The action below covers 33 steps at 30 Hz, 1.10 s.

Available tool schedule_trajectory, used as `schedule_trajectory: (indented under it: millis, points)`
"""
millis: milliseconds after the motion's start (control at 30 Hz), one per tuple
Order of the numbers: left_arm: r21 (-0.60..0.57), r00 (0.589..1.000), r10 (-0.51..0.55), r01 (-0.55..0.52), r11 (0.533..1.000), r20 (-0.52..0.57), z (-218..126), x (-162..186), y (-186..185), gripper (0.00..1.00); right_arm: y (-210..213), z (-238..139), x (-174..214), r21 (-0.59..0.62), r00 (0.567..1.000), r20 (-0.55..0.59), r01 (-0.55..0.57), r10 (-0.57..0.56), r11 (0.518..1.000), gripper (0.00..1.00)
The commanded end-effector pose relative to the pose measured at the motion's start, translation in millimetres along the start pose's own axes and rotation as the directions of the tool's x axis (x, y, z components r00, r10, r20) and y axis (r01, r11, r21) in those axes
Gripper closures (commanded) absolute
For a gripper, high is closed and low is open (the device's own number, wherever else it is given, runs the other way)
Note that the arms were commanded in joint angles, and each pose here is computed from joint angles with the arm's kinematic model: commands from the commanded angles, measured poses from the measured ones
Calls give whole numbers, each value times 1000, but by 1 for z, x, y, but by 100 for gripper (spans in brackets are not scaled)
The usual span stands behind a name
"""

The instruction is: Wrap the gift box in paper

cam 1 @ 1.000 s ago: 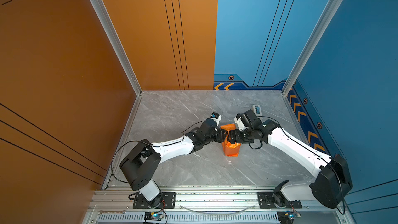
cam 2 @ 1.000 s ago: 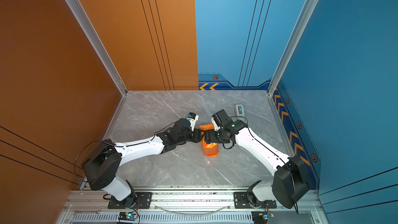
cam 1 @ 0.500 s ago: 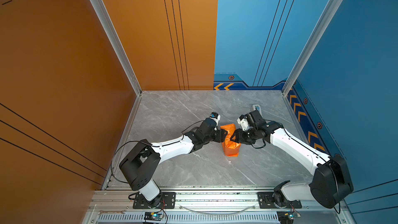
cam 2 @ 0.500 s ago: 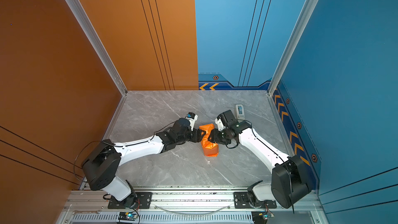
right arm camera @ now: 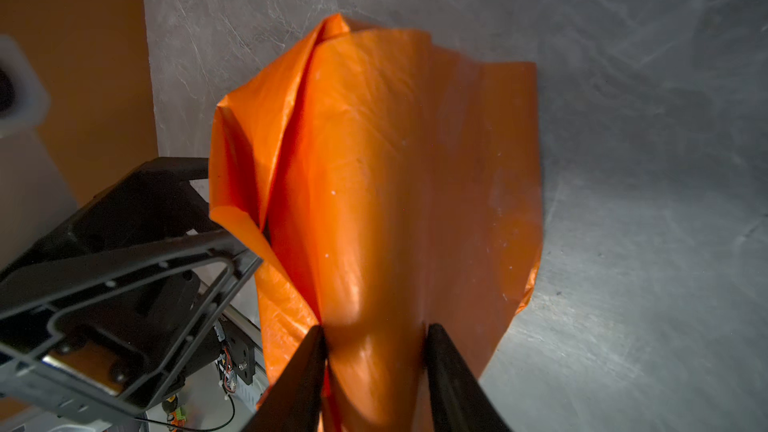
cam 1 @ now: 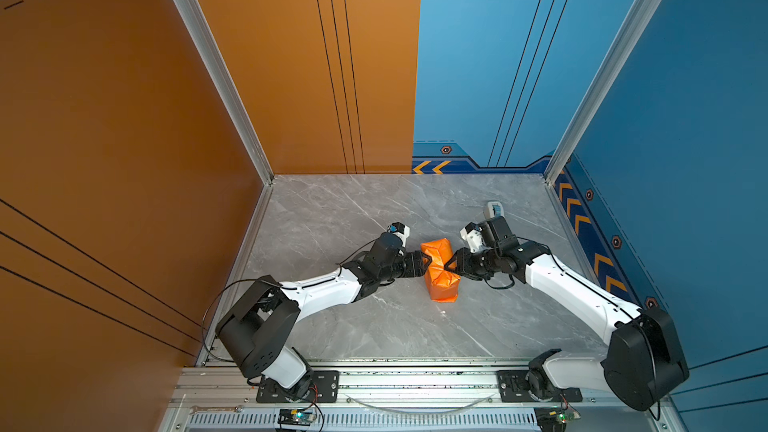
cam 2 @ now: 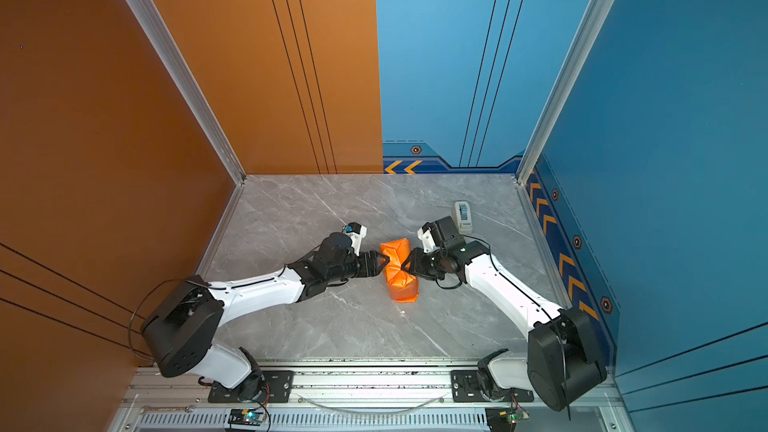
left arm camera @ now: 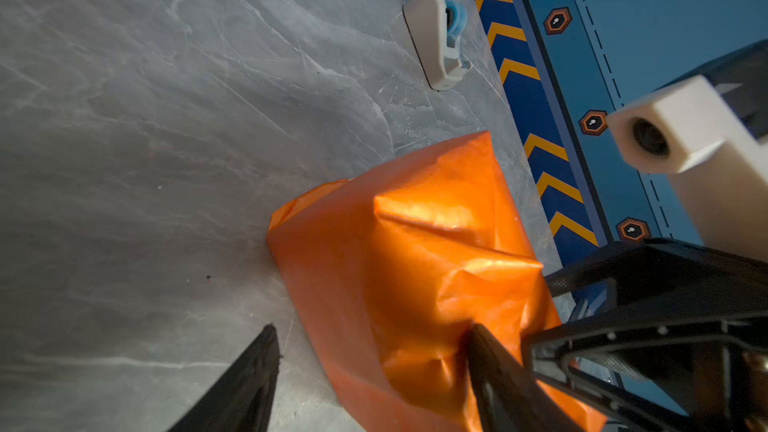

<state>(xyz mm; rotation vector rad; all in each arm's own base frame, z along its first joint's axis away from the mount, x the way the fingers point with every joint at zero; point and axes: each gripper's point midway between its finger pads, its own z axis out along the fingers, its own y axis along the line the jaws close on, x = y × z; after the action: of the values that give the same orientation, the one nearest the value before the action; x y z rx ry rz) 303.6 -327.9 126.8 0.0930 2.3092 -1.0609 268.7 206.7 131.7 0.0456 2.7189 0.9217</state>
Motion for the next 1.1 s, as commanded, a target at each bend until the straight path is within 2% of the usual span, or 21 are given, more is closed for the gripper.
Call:
schedule_trajectory:
  millis: [0, 233, 333, 367, 467, 567, 733, 900, 1067]
  points:
    - [39, 999, -34, 35, 999, -32, 12, 9, -5, 33, -22, 19, 32, 70, 992, -108, -53, 61, 996, 60]
    - [-40, 998, -49, 47, 998, -49, 23, 17, 20, 47, -15, 19, 31, 48, 994, -95, -49, 54, 998, 57]
    - [-94, 997, -35, 29, 995, -70, 22, 27, 34, 49, -7, 6, 15, 21, 998, -39, -43, 44, 999, 34]
    - [-109, 997, -30, 22, 994, -75, 21, 30, 38, 50, -5, 0, 8, 8, 999, -18, -44, 44, 999, 29]
    - [-141, 996, -18, 6, 990, -87, 18, 35, 46, 50, 1, -19, -8, -24, 999, 35, -37, 37, 999, 24]
    - [-158, 995, -2, -13, 987, -97, 17, 38, 49, 50, -6, -33, -25, -42, 995, 82, -50, 53, 998, 25]
    - [-175, 993, 20, -40, 984, -114, 18, 40, 51, 50, -46, -50, -59, -23, 986, 130, -99, 102, 995, 35]
    - [-182, 991, 31, -54, 982, -129, 19, 43, 51, 50, -82, -69, -112, -1, 978, 203, -45, 44, 999, 43]
    - [-199, 990, 40, -68, 978, -138, 18, 44, 52, 49, -115, -78, -161, -3, 968, 252, -12, 12, 1000, 46]
